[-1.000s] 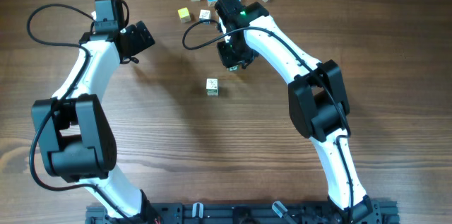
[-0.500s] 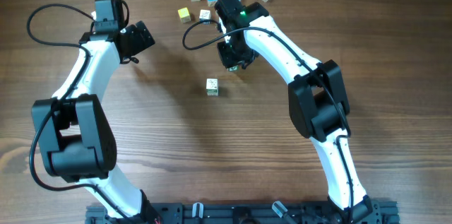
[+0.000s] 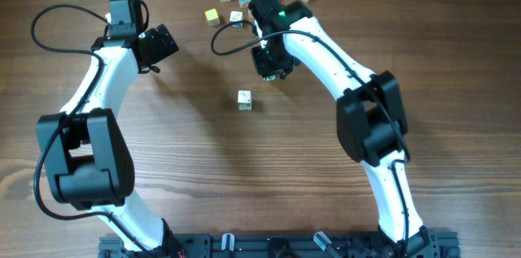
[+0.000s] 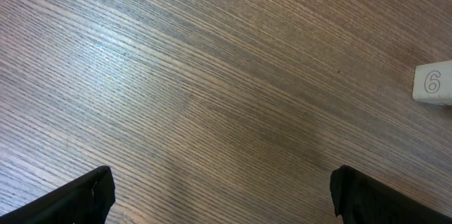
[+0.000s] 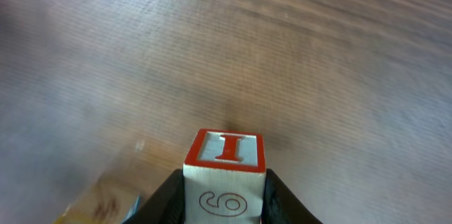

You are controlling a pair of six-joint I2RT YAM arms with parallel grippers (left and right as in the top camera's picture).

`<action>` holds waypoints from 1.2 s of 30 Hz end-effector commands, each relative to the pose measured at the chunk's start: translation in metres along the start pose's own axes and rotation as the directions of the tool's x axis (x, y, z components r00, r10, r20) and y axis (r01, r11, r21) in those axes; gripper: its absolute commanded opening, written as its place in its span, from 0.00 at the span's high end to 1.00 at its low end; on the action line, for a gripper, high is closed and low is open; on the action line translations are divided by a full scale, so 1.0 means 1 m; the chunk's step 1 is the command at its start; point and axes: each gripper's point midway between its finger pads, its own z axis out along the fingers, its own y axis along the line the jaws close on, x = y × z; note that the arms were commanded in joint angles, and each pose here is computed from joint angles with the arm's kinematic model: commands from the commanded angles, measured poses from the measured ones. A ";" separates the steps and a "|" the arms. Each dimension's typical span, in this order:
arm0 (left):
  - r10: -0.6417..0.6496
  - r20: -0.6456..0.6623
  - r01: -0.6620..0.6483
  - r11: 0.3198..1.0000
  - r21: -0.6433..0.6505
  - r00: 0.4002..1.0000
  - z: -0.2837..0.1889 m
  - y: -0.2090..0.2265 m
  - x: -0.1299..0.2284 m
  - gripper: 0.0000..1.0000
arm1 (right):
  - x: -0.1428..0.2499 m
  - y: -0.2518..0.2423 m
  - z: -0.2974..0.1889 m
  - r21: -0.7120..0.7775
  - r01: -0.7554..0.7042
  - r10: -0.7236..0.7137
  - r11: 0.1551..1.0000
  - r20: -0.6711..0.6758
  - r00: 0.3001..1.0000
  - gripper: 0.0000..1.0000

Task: Form a tower
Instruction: 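Carry the red-edged block toward the stacked blocks, then lower the red-edged I block onto the stack and align it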

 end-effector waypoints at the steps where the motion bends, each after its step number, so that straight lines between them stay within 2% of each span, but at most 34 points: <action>1: 0.004 0.003 -0.004 1.000 -0.006 1.000 0.002 0.001 -0.002 0.00 | -0.006 0.026 -0.078 -0.129 -0.014 0.026 0.991 0.098 0.995 0.84; 2: 0.004 0.003 -0.004 1.000 -0.006 1.000 0.002 0.001 -0.002 0.00 | -0.002 0.029 -0.084 -0.152 -0.064 0.077 0.986 0.081 0.994 0.86; 3: 0.004 0.003 -0.004 1.000 -0.006 1.000 0.002 0.001 -0.002 0.00 | 0.005 0.030 -0.088 -0.162 -0.137 0.147 0.977 0.047 0.988 0.79; 5: 0.004 0.003 -0.004 1.000 -0.006 1.000 0.002 0.001 -0.002 0.00 | 0.016 0.032 -0.086 -0.173 -0.217 0.218 0.961 -0.015 0.976 0.73; 7: 0.004 0.003 -0.004 1.000 -0.006 1.000 0.002 0.001 -0.002 0.00 | 0.020 0.034 -0.085 -0.173 -0.218 0.215 0.960 -0.033 0.976 0.79; 10: 0.004 0.003 -0.004 1.000 -0.006 1.000 0.002 0.001 -0.002 0.00 | 0.022 0.036 -0.084 -0.172 -0.213 0.210 0.962 -0.037 0.977 0.78; 12: 0.004 0.003 -0.004 1.000 -0.006 1.000 0.002 0.001 -0.002 0.00 | 0.025 0.045 -0.083 -0.167 -0.203 0.200 0.965 -0.038 0.979 0.82; 16: 0.004 0.003 -0.004 1.000 -0.006 1.000 0.002 0.001 -0.002 0.00 | 0.028 0.051 -0.078 -0.042 -0.245 0.246 0.969 0.014 0.969 0.85; 19: 0.004 0.003 -0.004 1.000 -0.006 1.000 0.002 0.001 -0.002 0.00 | 0.034 0.065 -0.076 0.024 -0.229 0.228 0.973 0.052 0.972 0.85; 24: 0.004 0.003 -0.004 1.000 -0.006 1.000 0.002 0.001 -0.002 0.00 | 0.037 0.090 -0.075 0.004 -0.222 0.221 0.975 0.075 0.972 0.85; 29: 0.004 0.003 -0.004 1.000 -0.006 1.000 0.002 0.001 -0.002 0.00 | 0.037 0.092 -0.074 0.002 -0.222 0.221 0.975 0.076 0.972 0.89; 36: 0.004 0.003 -0.004 1.000 -0.006 1.000 0.002 0.001 -0.002 0.00 | 0.046 0.087 -0.062 0.025 -0.250 0.249 0.968 0.046 0.967 0.89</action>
